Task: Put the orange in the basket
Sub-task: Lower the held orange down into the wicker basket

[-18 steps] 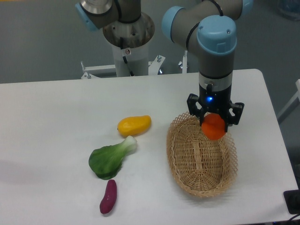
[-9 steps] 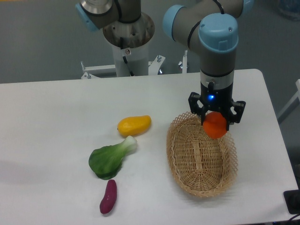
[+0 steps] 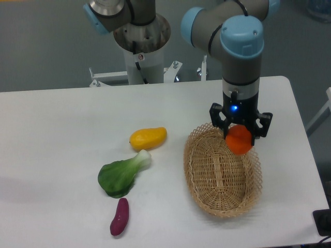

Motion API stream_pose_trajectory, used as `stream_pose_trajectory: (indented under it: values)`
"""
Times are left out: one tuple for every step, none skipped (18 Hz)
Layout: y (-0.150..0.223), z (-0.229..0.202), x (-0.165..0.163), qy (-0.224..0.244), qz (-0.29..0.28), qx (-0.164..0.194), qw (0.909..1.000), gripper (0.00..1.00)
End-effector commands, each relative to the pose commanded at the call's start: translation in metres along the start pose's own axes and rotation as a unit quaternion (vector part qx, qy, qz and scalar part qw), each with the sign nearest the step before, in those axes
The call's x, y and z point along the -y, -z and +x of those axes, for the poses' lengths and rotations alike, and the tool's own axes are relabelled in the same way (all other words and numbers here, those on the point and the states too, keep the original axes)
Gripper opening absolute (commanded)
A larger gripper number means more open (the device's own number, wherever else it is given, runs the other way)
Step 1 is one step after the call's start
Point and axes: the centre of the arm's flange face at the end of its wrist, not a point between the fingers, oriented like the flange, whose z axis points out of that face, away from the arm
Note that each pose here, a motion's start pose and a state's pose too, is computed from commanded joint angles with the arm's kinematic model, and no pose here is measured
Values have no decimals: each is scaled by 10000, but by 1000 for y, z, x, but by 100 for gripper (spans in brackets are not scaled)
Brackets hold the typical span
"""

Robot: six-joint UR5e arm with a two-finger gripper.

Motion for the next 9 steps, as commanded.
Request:
stream_pose_trajectory:
  values:
    - [-8, 0, 1, 169, 31, -21, 9999, 59]
    - [-23, -3, 2, 441, 124, -40, 9989, 59]
    - [-31, -5, 4, 615, 221, -47, 9979, 59]
    - [-48, -6, 6, 834, 301, -84, 9960, 59]
    - [-62, -6, 6, 937, 288, -154, 9951, 59]
    - [-76, -4, 6, 975, 258, -259, 9946, 59]
    - [-90, 1, 7, 977, 204, -364, 9943, 59]
    - [-96, 2, 6, 964, 176, -401, 9944, 59]
    - [-103, 7, 2, 924, 126, -466, 9945, 59]
